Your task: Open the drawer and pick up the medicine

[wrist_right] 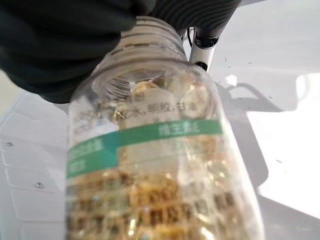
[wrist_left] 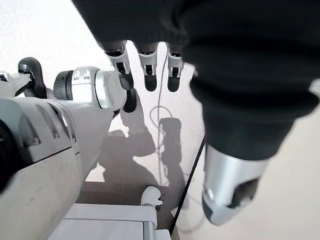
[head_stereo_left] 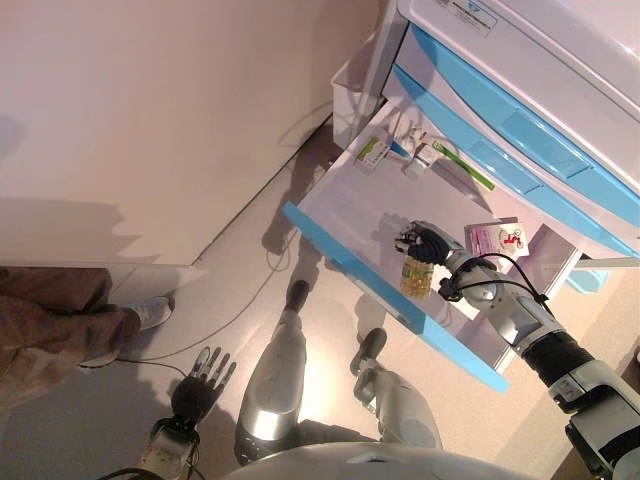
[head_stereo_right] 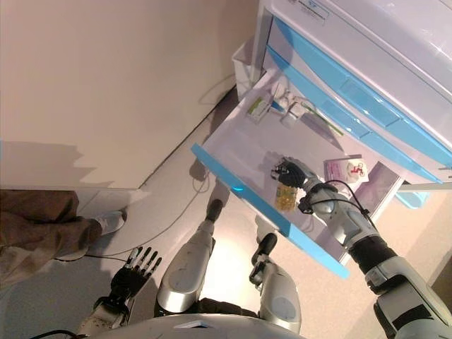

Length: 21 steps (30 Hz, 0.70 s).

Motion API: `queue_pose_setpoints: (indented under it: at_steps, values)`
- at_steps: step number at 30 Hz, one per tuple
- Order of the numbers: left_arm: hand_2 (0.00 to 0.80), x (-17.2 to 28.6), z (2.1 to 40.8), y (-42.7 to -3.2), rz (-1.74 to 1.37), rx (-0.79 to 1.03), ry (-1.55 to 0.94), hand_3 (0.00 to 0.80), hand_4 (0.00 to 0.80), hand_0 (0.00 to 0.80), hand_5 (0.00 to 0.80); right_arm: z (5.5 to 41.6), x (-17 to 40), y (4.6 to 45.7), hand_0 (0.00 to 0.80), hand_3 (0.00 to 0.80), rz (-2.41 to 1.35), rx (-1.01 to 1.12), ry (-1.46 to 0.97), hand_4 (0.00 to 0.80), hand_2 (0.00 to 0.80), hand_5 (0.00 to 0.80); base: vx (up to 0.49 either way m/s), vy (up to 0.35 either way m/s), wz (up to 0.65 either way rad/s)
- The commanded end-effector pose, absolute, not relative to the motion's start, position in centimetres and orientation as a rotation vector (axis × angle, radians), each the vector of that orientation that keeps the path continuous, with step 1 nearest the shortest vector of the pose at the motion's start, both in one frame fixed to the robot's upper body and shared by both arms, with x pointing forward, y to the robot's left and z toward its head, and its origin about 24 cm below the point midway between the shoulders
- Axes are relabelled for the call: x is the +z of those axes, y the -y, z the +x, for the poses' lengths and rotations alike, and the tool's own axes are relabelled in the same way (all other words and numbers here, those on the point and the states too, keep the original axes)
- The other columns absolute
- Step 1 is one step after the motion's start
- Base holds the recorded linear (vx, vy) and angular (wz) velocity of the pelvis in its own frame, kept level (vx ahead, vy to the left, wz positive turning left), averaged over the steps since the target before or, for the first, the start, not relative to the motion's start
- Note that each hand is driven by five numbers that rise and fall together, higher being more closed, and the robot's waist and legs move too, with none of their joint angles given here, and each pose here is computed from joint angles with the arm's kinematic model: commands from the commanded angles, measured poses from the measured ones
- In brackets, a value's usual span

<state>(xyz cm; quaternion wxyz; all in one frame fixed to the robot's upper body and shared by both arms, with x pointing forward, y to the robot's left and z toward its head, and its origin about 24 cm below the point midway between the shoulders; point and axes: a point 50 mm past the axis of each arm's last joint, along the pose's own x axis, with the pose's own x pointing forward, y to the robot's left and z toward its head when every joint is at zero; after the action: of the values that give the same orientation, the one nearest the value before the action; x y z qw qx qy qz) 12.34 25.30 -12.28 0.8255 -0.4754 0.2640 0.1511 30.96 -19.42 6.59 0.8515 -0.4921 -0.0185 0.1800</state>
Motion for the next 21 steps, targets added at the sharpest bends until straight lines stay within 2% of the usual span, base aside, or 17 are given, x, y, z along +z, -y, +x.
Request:
queue_pose_setpoints:
  at_steps: [1,21]
  values:
    - [0.0,-12.1,11.5,-25.7,-0.97,0.297,-0.591,0.0,0.0,0.0,0.0,30.8,7.9,17.6,0.8,0.8,-1.037,0.432,0.166,0.8,0.8,0.8,0.0,0.0,0.0]
    - [0.0,-12.3,11.1,-25.6,-0.971,0.307,-0.597,0.0,0.0,0.0,0.0,30.0,10.6,17.2,0.8,0.8,-1.011,0.422,0.297,0.8,0.8,0.8,0.001,0.0,-0.01]
